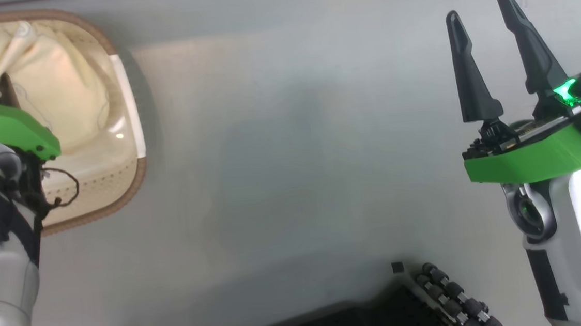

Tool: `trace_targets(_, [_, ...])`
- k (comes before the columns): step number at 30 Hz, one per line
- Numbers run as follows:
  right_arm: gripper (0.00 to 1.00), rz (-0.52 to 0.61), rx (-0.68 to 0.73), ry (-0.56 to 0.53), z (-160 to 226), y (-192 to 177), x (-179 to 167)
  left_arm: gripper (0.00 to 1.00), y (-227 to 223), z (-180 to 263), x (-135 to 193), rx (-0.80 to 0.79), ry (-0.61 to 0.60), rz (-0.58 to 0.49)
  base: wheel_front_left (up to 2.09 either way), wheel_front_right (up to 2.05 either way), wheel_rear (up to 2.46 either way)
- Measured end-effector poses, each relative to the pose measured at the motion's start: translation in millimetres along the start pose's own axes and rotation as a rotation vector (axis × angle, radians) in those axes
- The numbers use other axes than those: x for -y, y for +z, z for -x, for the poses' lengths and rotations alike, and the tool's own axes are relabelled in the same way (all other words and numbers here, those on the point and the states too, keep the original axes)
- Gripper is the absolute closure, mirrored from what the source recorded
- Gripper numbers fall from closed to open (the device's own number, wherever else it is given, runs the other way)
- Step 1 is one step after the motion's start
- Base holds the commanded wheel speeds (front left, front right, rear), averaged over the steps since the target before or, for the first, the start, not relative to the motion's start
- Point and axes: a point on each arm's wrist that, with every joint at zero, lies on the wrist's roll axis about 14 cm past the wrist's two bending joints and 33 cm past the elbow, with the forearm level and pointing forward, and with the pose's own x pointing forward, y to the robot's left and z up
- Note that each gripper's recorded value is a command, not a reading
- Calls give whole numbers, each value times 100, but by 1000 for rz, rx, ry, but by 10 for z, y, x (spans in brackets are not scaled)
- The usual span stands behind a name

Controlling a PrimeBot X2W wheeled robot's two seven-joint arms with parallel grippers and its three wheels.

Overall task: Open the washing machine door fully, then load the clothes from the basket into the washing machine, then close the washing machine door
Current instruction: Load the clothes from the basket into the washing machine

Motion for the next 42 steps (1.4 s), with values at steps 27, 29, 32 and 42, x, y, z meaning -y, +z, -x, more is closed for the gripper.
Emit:
trace_targets(27, [0, -23, 125, -28, 859, 960, -73, 100, 1091, 1951, 322, 519, -58, -148, 0, 0, 0])
trace_targets(29, [0, -19, 127, -26, 947, 996, -91, 100, 1090, 2120, 332, 545, -52, -154, 0, 0, 0])
trace_targets(32, [0, -22, 138, -23, 1066, 1066, -119, 100, 1067, 2362, 324, 579, -41, -164, 0, 0, 0])
trace_targets(42, [0, -30, 167, -13, 1438, 1219, -195, 100, 990, 3037, 321, 675, -24, -175, 0, 0, 0])
